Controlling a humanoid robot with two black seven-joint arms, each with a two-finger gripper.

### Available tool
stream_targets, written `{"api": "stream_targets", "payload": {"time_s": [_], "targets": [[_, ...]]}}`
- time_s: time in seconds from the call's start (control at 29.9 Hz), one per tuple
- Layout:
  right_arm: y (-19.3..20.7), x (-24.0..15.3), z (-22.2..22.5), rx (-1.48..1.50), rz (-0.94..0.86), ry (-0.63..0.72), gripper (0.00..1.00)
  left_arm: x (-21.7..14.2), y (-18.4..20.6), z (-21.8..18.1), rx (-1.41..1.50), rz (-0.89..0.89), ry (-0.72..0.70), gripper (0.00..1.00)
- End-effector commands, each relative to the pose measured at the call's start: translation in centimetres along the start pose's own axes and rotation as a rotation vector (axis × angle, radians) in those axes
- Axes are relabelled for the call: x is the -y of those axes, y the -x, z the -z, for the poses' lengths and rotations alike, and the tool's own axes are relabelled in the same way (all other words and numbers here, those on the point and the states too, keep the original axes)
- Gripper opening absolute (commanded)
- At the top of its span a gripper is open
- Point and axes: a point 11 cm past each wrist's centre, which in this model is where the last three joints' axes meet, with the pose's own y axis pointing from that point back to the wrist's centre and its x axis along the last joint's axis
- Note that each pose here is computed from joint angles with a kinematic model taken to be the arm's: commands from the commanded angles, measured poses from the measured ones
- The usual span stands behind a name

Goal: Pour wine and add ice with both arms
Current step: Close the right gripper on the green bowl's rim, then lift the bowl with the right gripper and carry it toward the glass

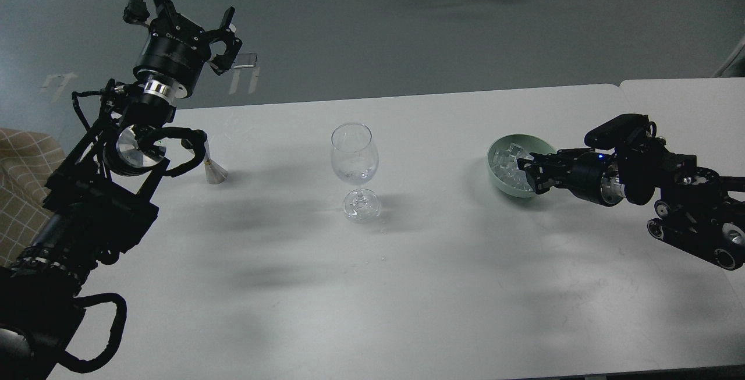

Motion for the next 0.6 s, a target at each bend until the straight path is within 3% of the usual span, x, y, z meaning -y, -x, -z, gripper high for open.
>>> {"api": "stream_targets", "payload": {"time_s": [0.0, 0.1, 0.33, 0.57], "targets": [[-2.5, -1.4, -0.7, 0.025, -0.077, -0.023, 0.12, 0.0, 0.0, -0.1, 0.002, 0.0, -0.003, 0.98], [-4.9, -2.1, -0.2, 0.041, -0.151, -0.058, 0.01, 0.0, -0.1, 0.0, 0.004, -0.001, -0.006, 0.98], [-8.7, -2.2, 4.1, 0.061, -0.261, -0.185, 0.0, 0.0, 0.0, 0.0, 0.003, 0.002, -0.007, 0.98], [-11.6, -0.3, 11.9, 0.051, -0.319, -0.369, 0.0, 0.0, -0.1, -0.3, 0.003, -0.002, 0.0, 0.98]]}}
